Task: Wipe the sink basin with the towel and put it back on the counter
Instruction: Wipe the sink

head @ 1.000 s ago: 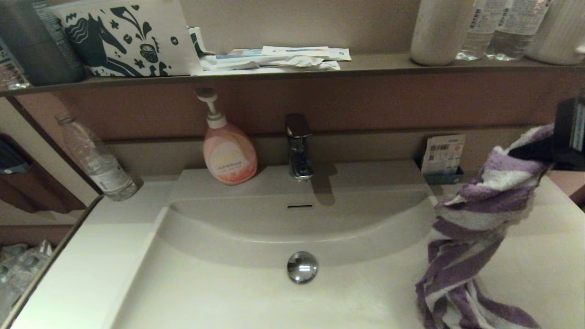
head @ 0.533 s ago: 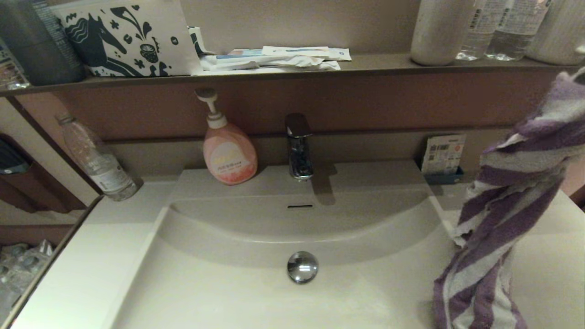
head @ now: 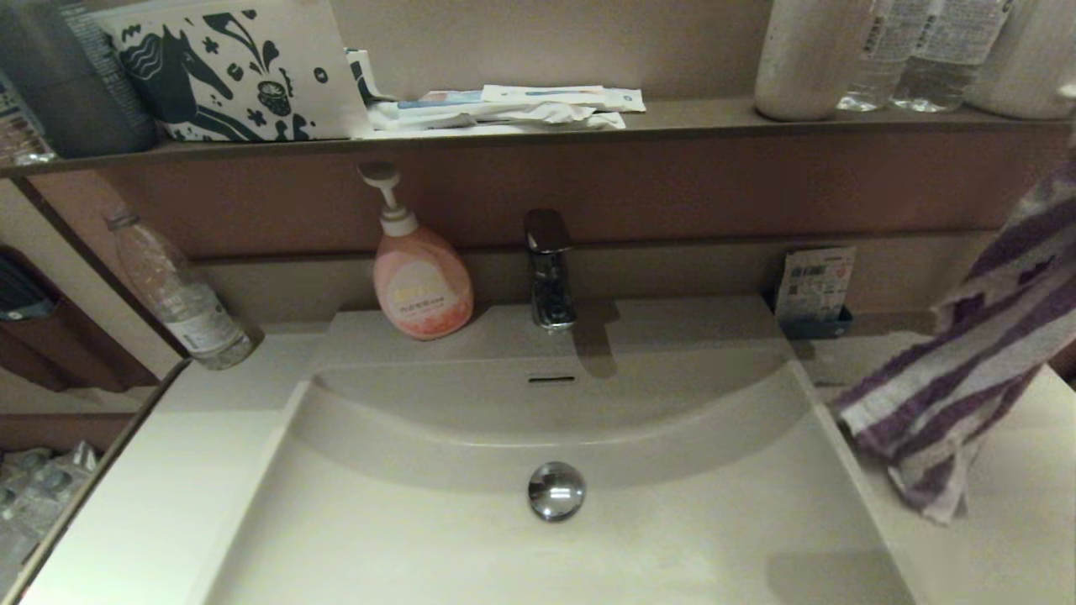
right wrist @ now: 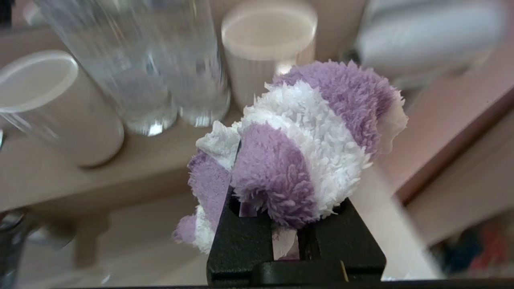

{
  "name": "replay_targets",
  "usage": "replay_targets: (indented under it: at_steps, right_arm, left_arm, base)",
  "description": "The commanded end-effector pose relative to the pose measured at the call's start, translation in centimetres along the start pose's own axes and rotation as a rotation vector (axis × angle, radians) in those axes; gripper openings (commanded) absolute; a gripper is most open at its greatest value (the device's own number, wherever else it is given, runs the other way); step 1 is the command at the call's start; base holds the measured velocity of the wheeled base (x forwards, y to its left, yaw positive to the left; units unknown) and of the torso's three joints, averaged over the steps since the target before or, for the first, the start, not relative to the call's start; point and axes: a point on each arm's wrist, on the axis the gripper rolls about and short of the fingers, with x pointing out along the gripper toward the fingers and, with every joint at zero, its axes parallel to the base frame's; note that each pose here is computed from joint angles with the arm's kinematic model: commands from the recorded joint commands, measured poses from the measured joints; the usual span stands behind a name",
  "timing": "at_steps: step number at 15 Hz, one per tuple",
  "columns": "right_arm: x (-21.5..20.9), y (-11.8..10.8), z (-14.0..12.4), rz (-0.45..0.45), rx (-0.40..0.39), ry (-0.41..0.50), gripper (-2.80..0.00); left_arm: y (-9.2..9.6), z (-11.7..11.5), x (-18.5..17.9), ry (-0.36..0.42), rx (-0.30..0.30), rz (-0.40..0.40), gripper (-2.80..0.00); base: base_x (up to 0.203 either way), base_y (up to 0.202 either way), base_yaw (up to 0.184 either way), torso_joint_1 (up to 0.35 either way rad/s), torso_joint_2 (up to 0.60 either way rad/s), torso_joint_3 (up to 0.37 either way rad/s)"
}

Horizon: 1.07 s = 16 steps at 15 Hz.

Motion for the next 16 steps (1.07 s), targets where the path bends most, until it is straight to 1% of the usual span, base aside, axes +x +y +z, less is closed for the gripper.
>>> replay_targets:
  at_steps: [1,4,6,10,16]
  right_arm:
    - [-1.2,-0.3,0.6,-0.002,-0.016,-0.042,-2.80]
    - [-1.3,-0.5,0.8,-0.015,-0.043,-0.059,-2.80]
    - [-0.9,-0.6,0.4,-0.034,-0.051,-0.040,-2.80]
    - [0.6,-1.0,-1.8,-0.076,-0.077,0.058,-2.80]
    - [3.9,-2.8,-7.1,-0.208,-0.118,0.249,-2.80]
  left_arm:
    - [0.0,0.0,0.0,-0.001,-0.001,0.001,-2.80]
    - [0.0,0.0,0.0,-0.001,-0.001,0.001,-2.80]
    - [0.0,0.0,0.0,-0.001,-0.001,0.001,-2.80]
    - [0.0,0.0,0.0,-0.001,-0.001,0.001,-2.80]
    - [0.0,0.0,0.0,-0.001,-0.001,0.001,-2.80]
  base:
    - [0.000,0.000,0.000,0.000,0.00,0.000]
    - [0.000,0.000,0.000,0.000,0.00,0.000]
    - [0.000,0.000,0.000,0.000,0.00,0.000]
    - [0.000,0.000,0.000,0.000,0.00,0.000]
    - [0.000,0.000,0.000,0.000,0.00,0.000]
